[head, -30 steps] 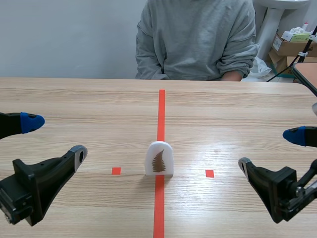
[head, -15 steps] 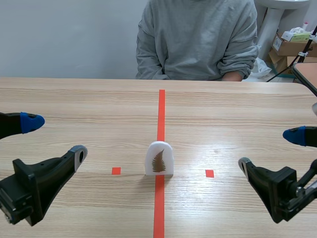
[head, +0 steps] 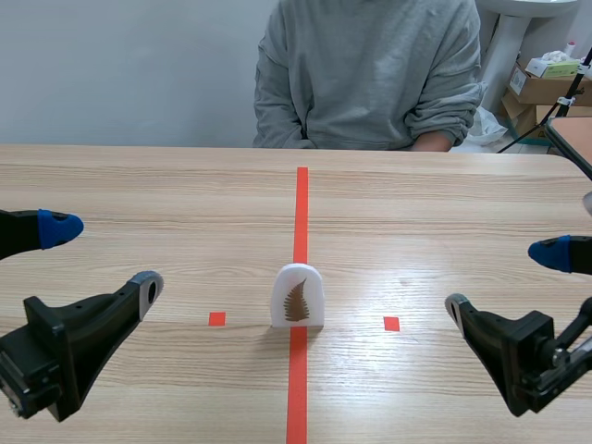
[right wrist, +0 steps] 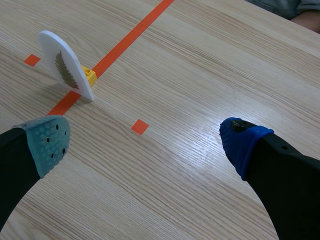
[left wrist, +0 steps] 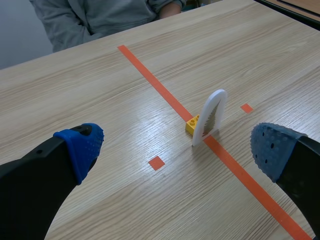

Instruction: Do the leaf sorting experiment

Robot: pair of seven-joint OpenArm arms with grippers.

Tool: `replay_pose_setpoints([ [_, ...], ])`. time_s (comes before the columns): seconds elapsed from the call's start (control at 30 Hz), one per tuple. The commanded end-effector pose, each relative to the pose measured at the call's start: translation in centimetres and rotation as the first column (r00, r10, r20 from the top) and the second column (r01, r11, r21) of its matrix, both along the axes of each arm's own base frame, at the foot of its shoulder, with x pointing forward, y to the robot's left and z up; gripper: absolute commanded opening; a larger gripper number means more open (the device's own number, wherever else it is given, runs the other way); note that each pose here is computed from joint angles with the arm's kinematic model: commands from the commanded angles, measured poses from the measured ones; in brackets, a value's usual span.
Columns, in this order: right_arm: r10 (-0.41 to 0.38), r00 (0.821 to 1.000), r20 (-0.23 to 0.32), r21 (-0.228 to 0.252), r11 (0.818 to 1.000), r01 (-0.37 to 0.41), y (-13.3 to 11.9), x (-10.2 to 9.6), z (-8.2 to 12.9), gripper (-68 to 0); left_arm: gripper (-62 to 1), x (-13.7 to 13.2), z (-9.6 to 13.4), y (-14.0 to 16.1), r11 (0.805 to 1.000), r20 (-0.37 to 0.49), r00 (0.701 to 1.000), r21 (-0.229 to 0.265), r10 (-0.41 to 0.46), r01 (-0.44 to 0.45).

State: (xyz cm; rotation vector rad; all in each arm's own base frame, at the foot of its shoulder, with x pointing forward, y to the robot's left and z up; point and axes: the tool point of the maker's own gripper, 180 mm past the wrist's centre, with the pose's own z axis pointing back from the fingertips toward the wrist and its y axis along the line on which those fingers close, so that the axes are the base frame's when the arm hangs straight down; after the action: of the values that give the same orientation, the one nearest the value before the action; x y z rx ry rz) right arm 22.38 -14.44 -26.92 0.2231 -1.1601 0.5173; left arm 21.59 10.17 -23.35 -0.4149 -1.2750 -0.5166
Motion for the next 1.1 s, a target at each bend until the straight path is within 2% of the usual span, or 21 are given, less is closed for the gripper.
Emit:
replay_pose_setpoints([
  [0.0, -0.003, 1.000, 0.028, -0.003, 1.000, 0.003, -0.3, 0.6, 0.7, -5.6, 1.4, -0.1, 0.7, -0.4, 1.000, 0.016, 1.000, -0.021, -0.007, 0.008],
  [0.13, -0.003, 1.000, 0.028, -0.003, 1.000, 0.003, -0.3, 0.6, 0.7, -5.6, 1.4, -0.2, 0.1, -0.4, 1.000, -0.011, 1.000, -0.002, -0.008, 0.008],
  [0.3, -0.003, 1.000, 0.028, -0.003, 1.000, 0.003, -0.3, 0.6, 0.7, -5.6, 1.4, -0.3, -1.8, 0.0, 0.997, -0.095, 0.995, 0.071, -0.023, 0.030],
  [0.47, -0.003, 1.000, 0.025, -0.004, 1.000, 0.003, -0.4, 0.5, 0.6, -5.6, 1.4, 1.4, -2.9, 1.3, 0.992, -0.109, 0.994, 0.126, -0.017, 0.031],
  [0.57, -0.003, 1.000, 0.025, -0.004, 1.000, 0.003, -0.4, 0.5, 0.6, -5.6, 1.4, 2.3, -3.6, 1.5, 0.989, -0.116, 0.993, 0.141, -0.027, 0.044],
  [0.77, -0.003, 1.000, 0.025, -0.004, 1.000, 0.003, -0.4, 0.5, 0.6, -5.6, 1.4, 2.9, -5.7, 0.3, 0.981, -0.161, 0.981, 0.142, -0.110, 0.133],
  [1.07, -0.003, 1.000, 0.025, -0.004, 1.000, 0.003, -0.4, 0.5, 0.6, -5.6, 1.4, 3.4, -8.9, -2.8, 0.966, -0.220, 0.954, 0.109, -0.205, 0.233],
])
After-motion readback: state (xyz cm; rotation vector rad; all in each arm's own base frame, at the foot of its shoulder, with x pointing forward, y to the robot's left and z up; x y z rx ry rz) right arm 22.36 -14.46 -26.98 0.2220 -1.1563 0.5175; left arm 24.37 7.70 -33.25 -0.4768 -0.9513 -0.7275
